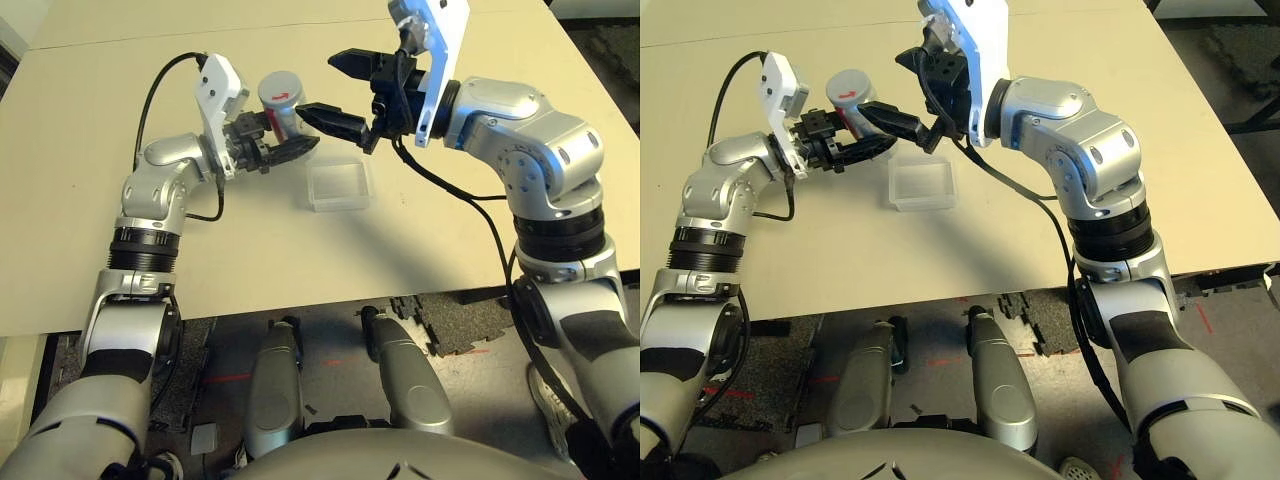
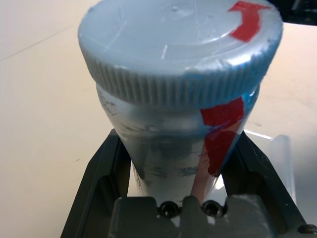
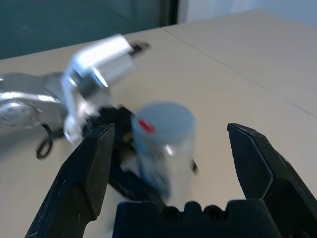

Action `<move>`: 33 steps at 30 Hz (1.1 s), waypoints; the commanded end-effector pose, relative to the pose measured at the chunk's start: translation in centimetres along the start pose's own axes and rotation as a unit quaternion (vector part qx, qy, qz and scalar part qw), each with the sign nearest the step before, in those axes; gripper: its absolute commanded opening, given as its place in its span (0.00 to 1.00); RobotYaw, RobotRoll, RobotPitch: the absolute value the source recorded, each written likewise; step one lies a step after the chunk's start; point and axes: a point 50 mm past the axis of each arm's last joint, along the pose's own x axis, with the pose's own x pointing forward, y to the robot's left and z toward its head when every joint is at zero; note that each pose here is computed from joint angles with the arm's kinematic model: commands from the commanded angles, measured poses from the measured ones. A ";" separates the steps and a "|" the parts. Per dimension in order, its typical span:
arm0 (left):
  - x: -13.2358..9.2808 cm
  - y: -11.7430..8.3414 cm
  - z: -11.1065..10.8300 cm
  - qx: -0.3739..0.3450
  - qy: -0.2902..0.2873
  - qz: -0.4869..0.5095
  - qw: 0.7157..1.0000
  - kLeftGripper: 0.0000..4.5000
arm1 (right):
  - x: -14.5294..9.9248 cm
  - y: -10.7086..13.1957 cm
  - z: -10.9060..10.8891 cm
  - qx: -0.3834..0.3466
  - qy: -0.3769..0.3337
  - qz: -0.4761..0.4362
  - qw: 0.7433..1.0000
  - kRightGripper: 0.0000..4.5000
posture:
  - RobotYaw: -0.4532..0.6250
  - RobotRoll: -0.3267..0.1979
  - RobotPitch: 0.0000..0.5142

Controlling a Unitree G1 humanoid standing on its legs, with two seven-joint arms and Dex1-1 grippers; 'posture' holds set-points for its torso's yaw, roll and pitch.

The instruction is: Pour the medicine from the bottle into the box.

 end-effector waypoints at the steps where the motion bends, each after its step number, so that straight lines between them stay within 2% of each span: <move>1: 0.7 -0.4 0.2 0.006 0.010 -0.020 1.000 0.61 | 0.4 0.4 -0.1 -0.007 0.011 0.011 1.000 1.00 | 0.40 0.62 0.41; 10: 1.5 -0.6 0.8 0.017 0.006 -0.030 0.999 0.61 | 0.7 0.6 -0.8 -0.014 0.031 0.002 0.999 1.00 | 0.40 0.62 0.41; 21: 1.3 -0.8 0.6 0.025 0.015 -0.032 0.999 0.61 | 0.8 0.5 -1.3 0.006 0.034 -0.008 0.999 1.00 | 0.41 0.62 0.41; 24: 1.3 -0.8 0.6 0.026 0.016 -0.033 0.999 0.61 | 0.8 0.6 -1.5 0.011 0.037 -0.008 0.999 0.86 | 0.41 0.62 0.41; 27: 1.3 -0.8 0.6 0.028 0.016 -0.032 0.999 0.61 | 0.8 0.6 -1.6 0.011 0.040 -0.008 0.999 0.61 | 0.41 0.62 0.41; 28: 1.3 -0.8 0.7 0.027 0.016 -0.032 0.999 0.61 | 0.8 0.6 -1.6 0.011 0.040 -0.009 0.999 0.57 | 0.41 0.62 0.41; 33: 1.2 -0.9 0.5 0.027 0.017 -0.033 0.999 0.61 | 0.8 0.5 -1.5 0.013 0.036 -0.011 0.999 0.57 | 0.41 0.62 0.41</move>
